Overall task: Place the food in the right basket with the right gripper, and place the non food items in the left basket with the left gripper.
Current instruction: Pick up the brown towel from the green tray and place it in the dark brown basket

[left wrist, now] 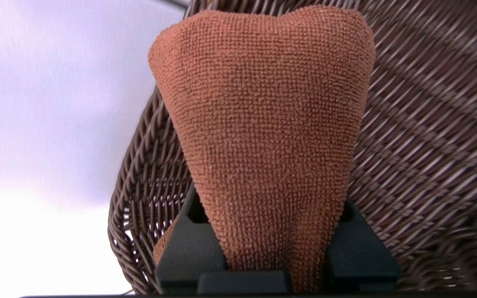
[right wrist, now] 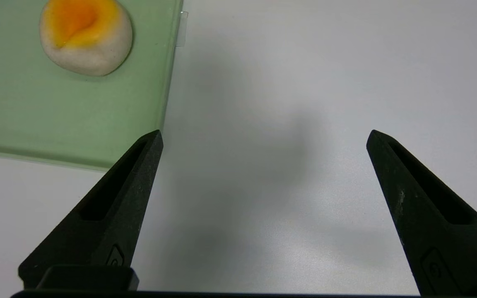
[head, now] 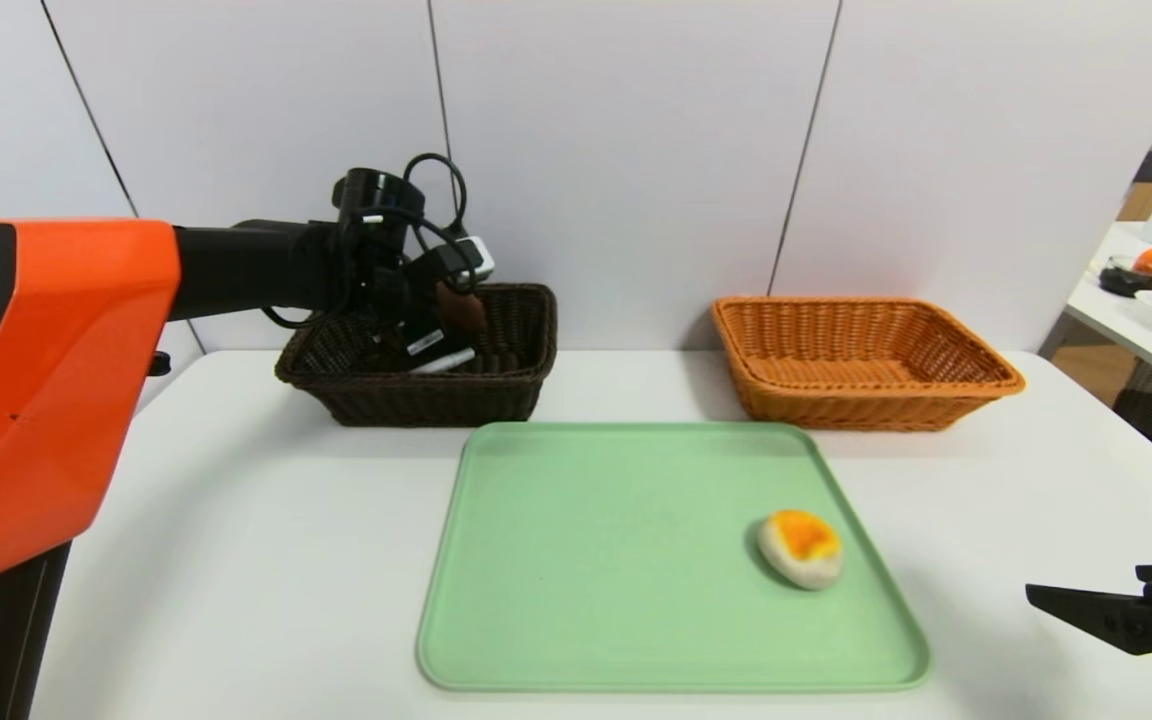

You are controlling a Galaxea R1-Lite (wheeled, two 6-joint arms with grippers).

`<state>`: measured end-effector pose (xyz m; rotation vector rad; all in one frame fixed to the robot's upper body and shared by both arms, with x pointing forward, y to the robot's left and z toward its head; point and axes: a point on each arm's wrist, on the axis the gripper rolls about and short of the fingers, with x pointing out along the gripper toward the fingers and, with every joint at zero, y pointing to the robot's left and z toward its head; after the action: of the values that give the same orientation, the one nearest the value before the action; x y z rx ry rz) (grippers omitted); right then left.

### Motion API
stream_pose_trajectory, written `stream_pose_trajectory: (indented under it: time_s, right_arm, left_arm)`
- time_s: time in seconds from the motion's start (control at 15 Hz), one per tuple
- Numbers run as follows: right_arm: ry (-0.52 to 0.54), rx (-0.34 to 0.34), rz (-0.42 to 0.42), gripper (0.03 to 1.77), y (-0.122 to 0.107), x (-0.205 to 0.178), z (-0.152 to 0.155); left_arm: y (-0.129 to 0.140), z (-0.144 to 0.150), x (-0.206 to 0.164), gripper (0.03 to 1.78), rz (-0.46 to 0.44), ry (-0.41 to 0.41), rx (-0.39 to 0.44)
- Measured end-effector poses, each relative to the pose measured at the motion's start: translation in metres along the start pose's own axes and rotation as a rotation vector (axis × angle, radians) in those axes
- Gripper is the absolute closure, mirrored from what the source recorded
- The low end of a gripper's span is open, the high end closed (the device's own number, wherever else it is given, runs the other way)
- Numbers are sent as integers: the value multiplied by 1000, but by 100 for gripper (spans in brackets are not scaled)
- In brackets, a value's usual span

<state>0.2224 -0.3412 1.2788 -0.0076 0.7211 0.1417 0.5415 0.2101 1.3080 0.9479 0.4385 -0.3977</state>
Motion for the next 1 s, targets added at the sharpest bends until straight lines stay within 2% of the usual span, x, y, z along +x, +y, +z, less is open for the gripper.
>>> stream_pose_trajectory:
  time_s: [0.13,0.33,0.53,0.8,1.0]
  right_arm:
    - [-1,0,0,10,0,0,0]
    - [0,1,0,10,0,0,0]
    - [1,0,1,10,0,0,-1]
    - [1,0,3,10,0,0,-1]
    - [2,-1,2,10,0,0,-1]
  left_arm:
    - [1,0,-2,131,-3,3,-3]
    - [2,1,-6,92,1,-3,-29]
    - [6,3,-16,65,-2,-1,-33]
    - [10,6,-37,44,-37,5,-53]
    - [15,8,-53,34,-44,-4,-127]
